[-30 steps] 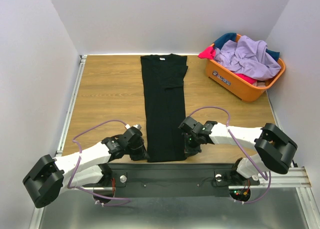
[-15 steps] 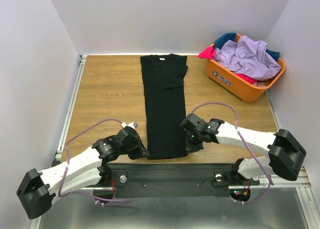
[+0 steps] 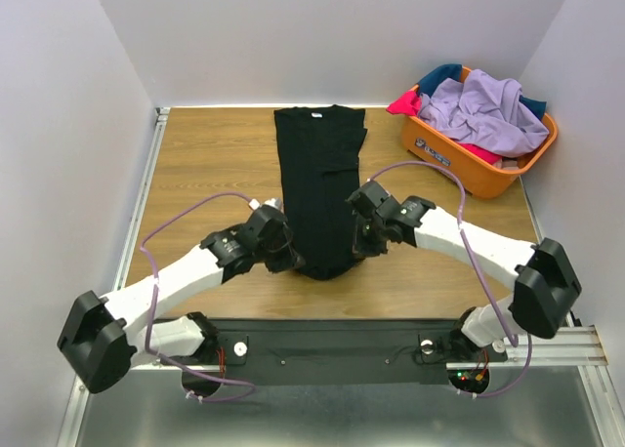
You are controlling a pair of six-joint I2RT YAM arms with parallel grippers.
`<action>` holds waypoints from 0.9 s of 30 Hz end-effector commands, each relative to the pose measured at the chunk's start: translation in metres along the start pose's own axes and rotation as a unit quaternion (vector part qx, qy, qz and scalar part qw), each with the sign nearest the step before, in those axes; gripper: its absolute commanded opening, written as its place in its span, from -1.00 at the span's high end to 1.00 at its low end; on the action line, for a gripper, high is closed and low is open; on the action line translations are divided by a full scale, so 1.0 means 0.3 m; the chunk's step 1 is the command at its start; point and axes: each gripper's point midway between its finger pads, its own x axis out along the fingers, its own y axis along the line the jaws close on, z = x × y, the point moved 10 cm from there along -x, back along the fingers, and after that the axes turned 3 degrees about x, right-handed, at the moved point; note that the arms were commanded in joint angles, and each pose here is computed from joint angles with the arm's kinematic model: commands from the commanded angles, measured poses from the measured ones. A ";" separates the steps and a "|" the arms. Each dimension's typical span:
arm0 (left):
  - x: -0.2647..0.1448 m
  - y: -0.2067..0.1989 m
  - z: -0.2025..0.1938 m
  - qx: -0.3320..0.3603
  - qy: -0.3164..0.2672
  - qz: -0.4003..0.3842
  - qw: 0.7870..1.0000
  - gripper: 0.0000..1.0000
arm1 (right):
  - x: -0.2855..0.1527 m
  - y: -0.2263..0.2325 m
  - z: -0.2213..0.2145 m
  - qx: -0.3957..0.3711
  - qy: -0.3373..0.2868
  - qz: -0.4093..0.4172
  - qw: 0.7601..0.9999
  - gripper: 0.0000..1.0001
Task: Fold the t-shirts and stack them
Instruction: Fold the tshirt
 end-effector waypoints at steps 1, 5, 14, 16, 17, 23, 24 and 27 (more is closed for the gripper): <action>0.013 -0.026 0.113 0.017 -0.045 -0.002 0.999 1.00 | 0.012 -0.002 0.118 -0.008 -0.029 -0.017 0.999 0.99; 0.048 -0.018 0.236 0.011 -0.068 -0.002 0.998 1.00 | 0.069 -0.004 0.231 -0.019 -0.032 -0.035 0.999 0.99; 0.180 -0.045 0.500 0.036 -0.075 0.019 0.996 1.00 | 0.158 -0.010 0.508 -0.023 -0.053 -0.035 0.998 0.99; 0.206 -0.058 0.556 0.037 -0.078 0.022 0.996 1.00 | 0.202 -0.030 0.552 -0.020 -0.045 -0.037 0.998 0.99; 0.215 -0.055 0.578 0.036 -0.080 0.025 0.996 1.00 | 0.197 -0.019 0.591 -0.025 -0.057 -0.032 0.998 0.99; 0.278 -0.068 0.679 0.029 -0.079 0.032 0.996 1.00 | 0.242 -0.038 0.708 -0.026 -0.052 -0.010 0.998 0.99; 0.284 -0.073 0.697 0.025 -0.087 0.033 0.995 1.00 | 0.251 -0.052 0.721 -0.023 -0.049 -0.012 0.998 0.99; 0.295 -0.071 0.724 0.016 -0.097 0.035 0.995 1.00 | 0.274 -0.067 0.752 -0.028 -0.045 -0.013 0.999 0.99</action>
